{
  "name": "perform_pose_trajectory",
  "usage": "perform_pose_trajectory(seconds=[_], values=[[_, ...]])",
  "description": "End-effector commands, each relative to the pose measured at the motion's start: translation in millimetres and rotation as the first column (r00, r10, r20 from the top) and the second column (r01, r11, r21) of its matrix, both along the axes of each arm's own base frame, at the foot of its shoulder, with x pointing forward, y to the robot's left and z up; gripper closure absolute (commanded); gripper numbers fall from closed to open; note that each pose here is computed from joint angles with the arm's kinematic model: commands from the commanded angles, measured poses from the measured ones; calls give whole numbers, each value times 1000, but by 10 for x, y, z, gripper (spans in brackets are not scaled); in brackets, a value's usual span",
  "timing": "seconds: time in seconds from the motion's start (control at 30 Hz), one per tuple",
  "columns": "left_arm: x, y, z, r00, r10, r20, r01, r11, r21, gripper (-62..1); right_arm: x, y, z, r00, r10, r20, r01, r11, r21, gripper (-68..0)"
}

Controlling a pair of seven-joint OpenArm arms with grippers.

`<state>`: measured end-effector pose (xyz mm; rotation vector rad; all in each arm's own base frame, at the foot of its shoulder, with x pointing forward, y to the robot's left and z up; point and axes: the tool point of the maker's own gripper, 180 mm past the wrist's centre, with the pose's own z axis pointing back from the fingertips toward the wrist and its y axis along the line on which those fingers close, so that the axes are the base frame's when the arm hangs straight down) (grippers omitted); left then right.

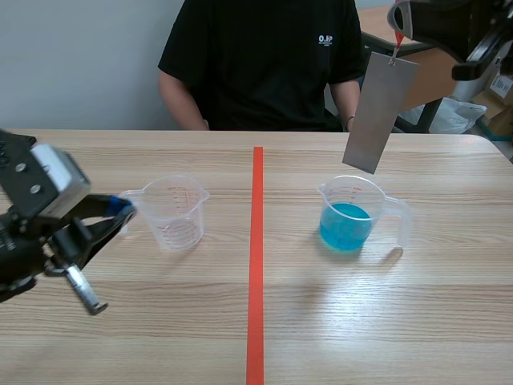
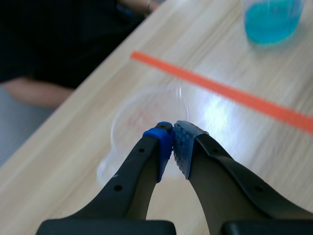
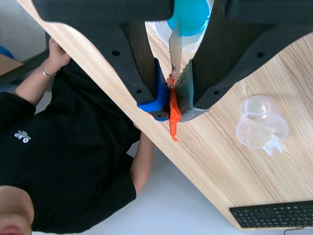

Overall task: Do the redox reaction experiment.
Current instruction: 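Lower the plate into the blue solution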

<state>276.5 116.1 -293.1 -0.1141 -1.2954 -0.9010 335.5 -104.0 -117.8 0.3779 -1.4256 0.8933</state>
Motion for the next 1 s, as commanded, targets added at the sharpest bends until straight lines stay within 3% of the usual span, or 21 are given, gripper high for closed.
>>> perform_pose_trajectory(seconds=[0.0, 0.17, 0.27, 0.47, 0.7, 0.97], values=[[-106, 157, -88, 998, 64, -28, -64, 998, -10, -47, -26, 2, 85, 999, 10, 39, -11, 1000, 6, -15], [-586, 678, -372, 968, 213, -130, -205, 976, 73, -47, -36, -4, 25, 998, 5, 58, -5, 1000, -12, -15], [-909, 885, -478, 944, 276, -183, -262, 960, 97, -47, -35, 12, 8, 998, 9, 66, -8, 1000, -24, -15], [-1524, 1186, -658, 867, 402, -296, -368, 915, 163, -47, -9, 6, -59, 998, 6, 66, -4, 999, -34, -15], [-2059, 1239, -797, 770, 497, -399, -459, 867, 195, -47, 32, -27, -138, 998, 1, 56, 0, 1000, -14, -15], [-2390, 1173, -941, 651, 590, -477, -565, 797, 214, -47, 72, -22, -292, 999, 3, 45, -2, 1000, -14, -15]])
